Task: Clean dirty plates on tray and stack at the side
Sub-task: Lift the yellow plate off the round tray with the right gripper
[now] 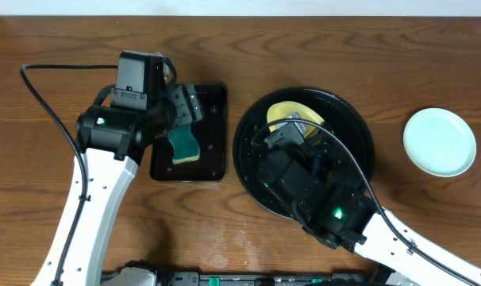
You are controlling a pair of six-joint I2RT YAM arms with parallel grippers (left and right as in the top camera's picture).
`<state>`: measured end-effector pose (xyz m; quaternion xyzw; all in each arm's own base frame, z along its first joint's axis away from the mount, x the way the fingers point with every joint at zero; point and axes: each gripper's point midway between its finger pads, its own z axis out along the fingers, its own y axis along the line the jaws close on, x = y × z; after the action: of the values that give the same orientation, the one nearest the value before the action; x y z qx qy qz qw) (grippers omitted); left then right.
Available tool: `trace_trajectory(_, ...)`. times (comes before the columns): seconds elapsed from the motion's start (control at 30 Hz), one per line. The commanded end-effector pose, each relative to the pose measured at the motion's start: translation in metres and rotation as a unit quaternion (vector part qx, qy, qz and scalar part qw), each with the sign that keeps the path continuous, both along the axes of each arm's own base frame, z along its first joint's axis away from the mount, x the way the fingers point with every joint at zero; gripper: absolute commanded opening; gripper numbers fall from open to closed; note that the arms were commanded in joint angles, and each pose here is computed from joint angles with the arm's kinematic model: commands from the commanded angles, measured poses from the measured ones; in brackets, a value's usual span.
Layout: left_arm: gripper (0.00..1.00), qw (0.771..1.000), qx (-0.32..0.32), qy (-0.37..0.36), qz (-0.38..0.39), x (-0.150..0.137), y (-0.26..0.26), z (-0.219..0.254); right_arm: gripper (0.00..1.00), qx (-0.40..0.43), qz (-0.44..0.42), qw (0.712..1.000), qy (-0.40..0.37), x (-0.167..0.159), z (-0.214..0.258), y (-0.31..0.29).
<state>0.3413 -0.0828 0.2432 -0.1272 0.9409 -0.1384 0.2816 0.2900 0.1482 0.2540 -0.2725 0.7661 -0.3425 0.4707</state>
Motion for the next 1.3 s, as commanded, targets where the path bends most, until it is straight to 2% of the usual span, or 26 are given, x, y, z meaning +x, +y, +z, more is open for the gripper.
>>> trace_trajectory(0.0,0.84,1.000,0.001,-0.007,-0.002,0.002,0.001,0.005,0.01,0.004,-0.007,1.000,-0.020,-0.002,0.014,-0.002)
trace_trajectory(0.6,0.84,1.000,0.001,-0.007,-0.002,0.002,0.001,0.005,0.01,0.005,-0.007,1.000,-0.020,-0.002,0.014,-0.002)
trace_trajectory(0.73,0.84,1.000,0.001,-0.007,-0.002,0.002,0.001,0.005,0.01,0.027,0.006,1.000,-0.012,-0.001,0.010,0.005)
trace_trajectory(0.83,0.84,1.000,0.001,-0.007,-0.002,0.002,0.001,0.005,0.01,0.005,-0.031,0.999,-0.042,0.001,0.021,-0.009)
trace_trajectory(0.9,0.84,1.000,0.001,-0.007,-0.002,0.002,0.001,0.005,0.01,0.029,0.006,0.999,-0.019,0.002,0.013,0.007)
trace_trajectory(0.97,0.84,1.000,0.001,-0.007,-0.002,0.002,0.001,0.005,0.01,-0.024,0.029,0.999,-0.003,-0.001,0.011,0.011)
trace_trajectory(1.0,0.84,1.000,0.001,-0.007,-0.002,0.002,0.001,0.005,0.01,-0.040,-0.009,0.999,-0.030,0.001,0.021,-0.002)
trace_trajectory(1.07,0.84,1.000,0.001,-0.007,-0.002,0.002,0.001,0.006,0.01,-0.007,-0.055,0.996,-0.070,0.004,0.032,-0.015)
trace_trajectory(1.13,0.84,1.000,0.001,-0.007,-0.002,0.002,0.001,0.005,0.01,-0.013,0.004,1.000,-0.022,0.005,0.017,0.004)
trace_trajectory(1.2,0.84,1.000,0.001,-0.007,-0.002,0.002,0.001,0.005,0.01,-0.024,-0.012,0.999,-0.031,0.005,0.020,-0.002)
trace_trajectory(1.27,0.84,1.000,0.001,-0.007,-0.002,0.002,0.001,0.005,0.01,0.035,-0.042,0.997,-0.049,0.009,0.020,-0.009)
